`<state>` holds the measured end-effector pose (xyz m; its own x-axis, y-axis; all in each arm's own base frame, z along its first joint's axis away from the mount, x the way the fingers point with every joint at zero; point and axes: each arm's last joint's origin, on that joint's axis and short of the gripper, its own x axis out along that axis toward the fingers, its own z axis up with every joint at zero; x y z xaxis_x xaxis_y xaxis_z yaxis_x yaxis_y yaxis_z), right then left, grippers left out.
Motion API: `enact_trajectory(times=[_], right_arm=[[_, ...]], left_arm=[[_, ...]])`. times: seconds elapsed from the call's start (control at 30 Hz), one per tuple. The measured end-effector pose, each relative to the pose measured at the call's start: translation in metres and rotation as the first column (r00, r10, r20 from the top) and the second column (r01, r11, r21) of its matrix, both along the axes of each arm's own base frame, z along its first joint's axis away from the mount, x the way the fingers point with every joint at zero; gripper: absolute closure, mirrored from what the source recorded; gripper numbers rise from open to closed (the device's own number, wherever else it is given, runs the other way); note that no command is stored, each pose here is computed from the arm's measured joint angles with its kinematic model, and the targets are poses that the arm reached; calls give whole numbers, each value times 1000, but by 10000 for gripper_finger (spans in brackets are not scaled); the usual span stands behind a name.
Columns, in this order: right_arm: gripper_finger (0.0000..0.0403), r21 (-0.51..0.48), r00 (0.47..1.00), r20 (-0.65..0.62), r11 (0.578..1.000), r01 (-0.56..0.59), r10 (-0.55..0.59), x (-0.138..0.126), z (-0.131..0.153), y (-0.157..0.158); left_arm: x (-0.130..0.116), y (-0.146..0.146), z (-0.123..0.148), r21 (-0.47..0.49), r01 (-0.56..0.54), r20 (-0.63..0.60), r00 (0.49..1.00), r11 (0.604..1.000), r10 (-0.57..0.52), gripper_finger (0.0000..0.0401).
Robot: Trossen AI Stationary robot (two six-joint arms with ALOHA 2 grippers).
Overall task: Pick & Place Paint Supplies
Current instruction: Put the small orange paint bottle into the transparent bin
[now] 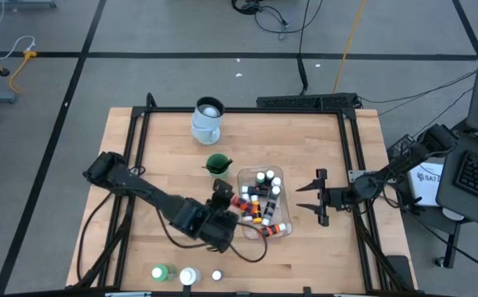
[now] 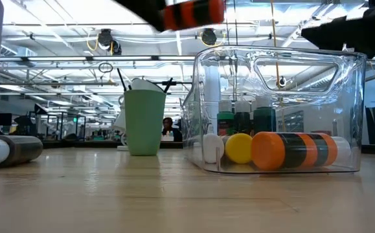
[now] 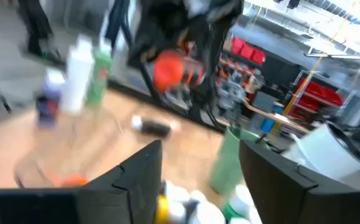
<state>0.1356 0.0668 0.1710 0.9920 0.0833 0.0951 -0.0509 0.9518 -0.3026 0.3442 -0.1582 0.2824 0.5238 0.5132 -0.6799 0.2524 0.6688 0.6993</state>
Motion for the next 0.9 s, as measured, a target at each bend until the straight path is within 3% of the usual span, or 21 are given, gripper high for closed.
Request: enact_trajectory(times=[0.2, 0.37, 0.5, 0.7, 0.9], right_arm=[[157, -183, 989, -18, 973, 141, -147, 24, 18, 10], [135, -381, 961, -47, 894, 236, -274, 45, 19, 19], [131, -515, 949, -40, 820, 249, -314, 61, 15, 22], [132, -542, 938, 37, 781, 310, -346, 73, 17, 20], [130, -519, 948, 46, 803, 292, -315, 79, 16, 14]], left_arm=[[26, 20, 10, 53, -4, 140, 990, 999, -4, 307], [43, 45, 14, 16, -59, 216, 975, 998, 54, 307], [51, 66, 13, -93, -52, 191, 979, 994, 69, 307], [57, 79, 3, -158, -60, 155, 984, 986, 85, 307], [61, 78, 1, -182, -26, 158, 986, 983, 55, 307]])
